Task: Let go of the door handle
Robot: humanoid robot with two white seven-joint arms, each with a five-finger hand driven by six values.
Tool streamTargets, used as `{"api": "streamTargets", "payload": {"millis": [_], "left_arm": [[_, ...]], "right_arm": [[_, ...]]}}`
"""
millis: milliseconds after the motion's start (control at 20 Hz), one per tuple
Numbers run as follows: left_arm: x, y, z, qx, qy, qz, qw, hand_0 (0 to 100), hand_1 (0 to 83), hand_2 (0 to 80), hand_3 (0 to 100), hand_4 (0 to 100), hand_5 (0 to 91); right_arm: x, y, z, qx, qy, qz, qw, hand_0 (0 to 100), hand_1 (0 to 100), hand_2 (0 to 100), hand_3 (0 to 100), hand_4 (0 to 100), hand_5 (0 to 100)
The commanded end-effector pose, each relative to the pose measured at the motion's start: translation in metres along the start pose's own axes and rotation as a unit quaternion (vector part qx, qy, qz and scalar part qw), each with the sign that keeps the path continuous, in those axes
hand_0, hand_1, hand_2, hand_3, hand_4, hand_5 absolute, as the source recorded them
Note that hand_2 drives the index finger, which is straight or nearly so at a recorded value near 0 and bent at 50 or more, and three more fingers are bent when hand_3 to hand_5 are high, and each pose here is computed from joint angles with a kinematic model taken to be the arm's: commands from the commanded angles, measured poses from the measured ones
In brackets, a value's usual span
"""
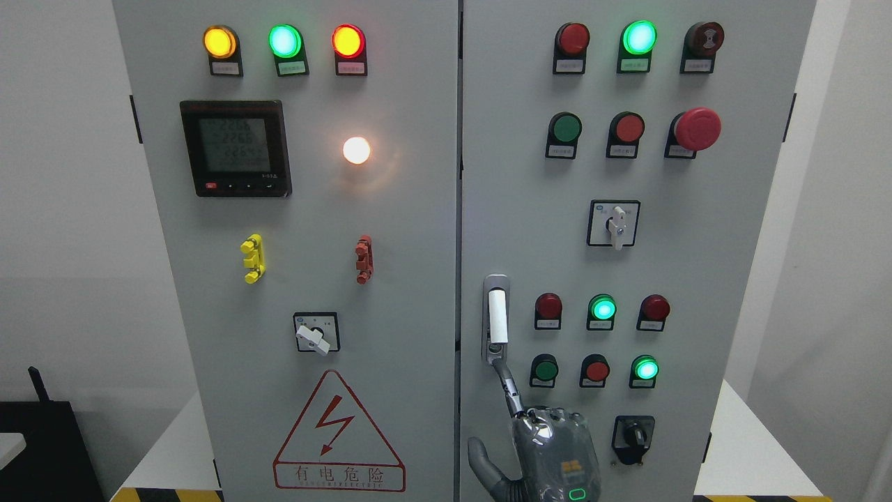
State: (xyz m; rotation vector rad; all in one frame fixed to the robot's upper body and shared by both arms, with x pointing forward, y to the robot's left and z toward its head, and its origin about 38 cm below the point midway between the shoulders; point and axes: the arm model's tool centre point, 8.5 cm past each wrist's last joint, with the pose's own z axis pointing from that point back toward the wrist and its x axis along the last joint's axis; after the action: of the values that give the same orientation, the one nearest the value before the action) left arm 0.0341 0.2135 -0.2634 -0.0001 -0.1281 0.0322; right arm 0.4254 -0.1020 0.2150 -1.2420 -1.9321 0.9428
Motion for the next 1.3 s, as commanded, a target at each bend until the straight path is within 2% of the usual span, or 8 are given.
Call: {"api": "streamTargets", "payload": {"millis": [0,100,750,900,950,1000,1200,1250], "left_arm": [[0.0033,-0.0002,-0.0004,-0.001,-0.005,-0.014,1.0,12,38.9,0.0,0,0,0.0],[0.0033,-0.0002,-0.0004,-0.001,-0.005,-0.014,1.0,12,38.9,0.0,0,0,0.0],[0.0033,-0.0002,-0.0004,-0.001,-0.005,-0.014,1.0,12,38.9,0.0,0,0,0.0],[0.0033,-0.0002,-0.0004,-0.001,-0.005,-0.014,1.0,12,38.9,0.0,0,0,0.0],[0.0033,-0.0002,-0.0004,-0.001,-0.005,-0.014,1.0,12,38.9,0.0,0,0,0.0],[0.0043,-0.0002,-0.0004,-0.001,-0.006,-0.014,1.0,12,38.9,0.0,0,0,0.0],[0.0033,-0.0002,-0.0004,-0.001,-0.005,-0.014,1.0,12,38.9,0.0,0,0,0.0],[0.0033,-0.0002,-0.0004,-0.001,-0.005,-0.014,1.0,12,38.9,0.0,0,0,0.0]], "right_arm": [[0.0003,-0.0068,-0.0023,-0.018,-0.003,0.0,1.0,36,42,12,100,100,100],[0.0012,-0.0097,-0.0027,-0.034,-0.006,-0.001,0.999,36,42,12,100,100,100],[0.0025,-0.0124,-0.0016,-0.043,-0.008,-0.003,0.999,37,41,14,100,100,100],[0.003,-0.0138,-0.0003,-0.054,-0.01,-0.006,0.998,38,42,22,100,100,100],[0.0038,-0.0141,0.0005,-0.057,-0.016,-0.009,0.998,39,42,32,100,100,100],[0.0039,-0.0138,0.0015,-0.058,-0.021,-0.011,0.998,41,42,38,100,100,100],[0.0039,-0.0159,0.0026,-0.062,-0.026,-0.02,0.998,52,40,52,100,97,100],[0.0032,-0.0164,0.0025,-0.063,-0.023,-0.029,0.997,56,38,61,100,97,100]]}}
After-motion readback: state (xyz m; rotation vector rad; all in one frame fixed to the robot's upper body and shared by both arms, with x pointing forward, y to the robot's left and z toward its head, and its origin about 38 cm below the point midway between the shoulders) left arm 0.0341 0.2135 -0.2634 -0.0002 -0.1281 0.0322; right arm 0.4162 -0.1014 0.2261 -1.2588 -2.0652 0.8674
